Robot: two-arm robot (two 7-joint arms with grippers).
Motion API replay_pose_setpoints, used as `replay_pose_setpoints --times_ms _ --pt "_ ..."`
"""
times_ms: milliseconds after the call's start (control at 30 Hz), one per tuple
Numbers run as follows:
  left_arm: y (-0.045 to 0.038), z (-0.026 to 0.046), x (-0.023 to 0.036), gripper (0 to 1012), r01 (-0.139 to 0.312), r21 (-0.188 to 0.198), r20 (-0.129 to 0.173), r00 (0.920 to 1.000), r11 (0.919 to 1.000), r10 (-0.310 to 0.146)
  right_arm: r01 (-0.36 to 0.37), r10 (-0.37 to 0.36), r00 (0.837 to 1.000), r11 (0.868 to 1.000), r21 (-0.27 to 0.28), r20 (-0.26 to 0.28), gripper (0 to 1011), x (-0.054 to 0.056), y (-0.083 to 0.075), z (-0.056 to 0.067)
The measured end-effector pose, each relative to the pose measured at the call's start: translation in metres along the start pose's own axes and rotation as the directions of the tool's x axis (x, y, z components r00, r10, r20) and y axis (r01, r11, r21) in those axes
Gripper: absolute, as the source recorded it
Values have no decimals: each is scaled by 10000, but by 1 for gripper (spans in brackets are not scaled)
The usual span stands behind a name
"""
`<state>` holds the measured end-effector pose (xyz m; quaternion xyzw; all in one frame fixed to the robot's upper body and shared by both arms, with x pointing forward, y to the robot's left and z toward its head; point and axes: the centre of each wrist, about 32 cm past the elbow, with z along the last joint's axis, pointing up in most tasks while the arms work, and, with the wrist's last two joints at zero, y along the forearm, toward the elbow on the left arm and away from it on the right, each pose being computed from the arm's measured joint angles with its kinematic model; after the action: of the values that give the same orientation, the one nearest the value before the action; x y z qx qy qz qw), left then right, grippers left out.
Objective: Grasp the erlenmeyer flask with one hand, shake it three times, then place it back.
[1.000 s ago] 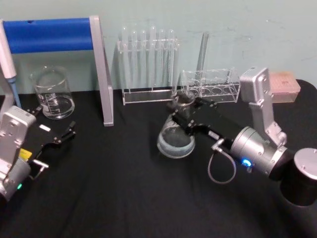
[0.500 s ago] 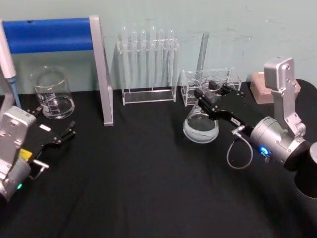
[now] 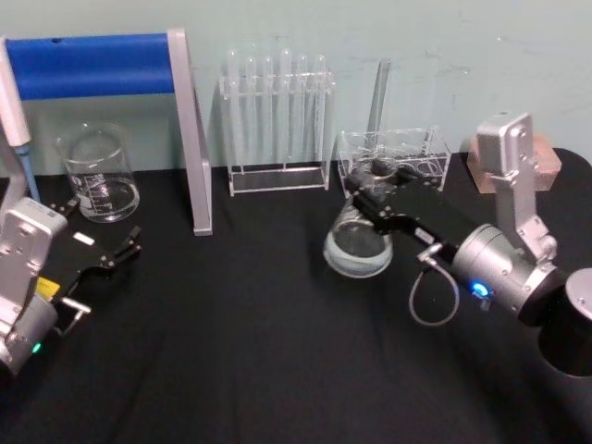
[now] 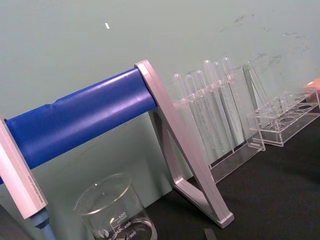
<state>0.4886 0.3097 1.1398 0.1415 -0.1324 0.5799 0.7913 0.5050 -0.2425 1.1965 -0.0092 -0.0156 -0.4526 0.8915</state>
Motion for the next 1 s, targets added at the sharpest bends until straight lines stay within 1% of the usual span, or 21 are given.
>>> replay_pose_setpoints --times_ms 33,167,267,400,633,833,1000 --pt "0 0 0 1001 1 0 0 10000 10000 -1 -187 187 9998 9998 19 -10 450 -38 8 4" --pt "0 0 0 1001 1 -1 1 10000 10000 -1 -571 571 9984 9983 87 -41 450 -113 20 19" --pt "0 0 0 1001 0 0 0 10000 10000 0 -979 981 9951 9950 195 -78 450 -190 27 43" --pt "0 0 0 1001 0 0 0 10000 10000 0 -1266 1269 9919 9916 259 -87 450 -244 31 57" --pt "0 0 0 1001 0 -1 0 10000 10000 0 -1464 1467 9891 9889 233 -100 450 -283 34 50" --pt "0 0 0 1001 0 -1 0 10000 10000 0 -1508 1510 9885 9883 209 -83 449 -291 36 44" --pt "0 0 0 1001 1 0 0 10000 10000 -1 -1579 1580 9874 9874 124 -87 450 -309 39 14"
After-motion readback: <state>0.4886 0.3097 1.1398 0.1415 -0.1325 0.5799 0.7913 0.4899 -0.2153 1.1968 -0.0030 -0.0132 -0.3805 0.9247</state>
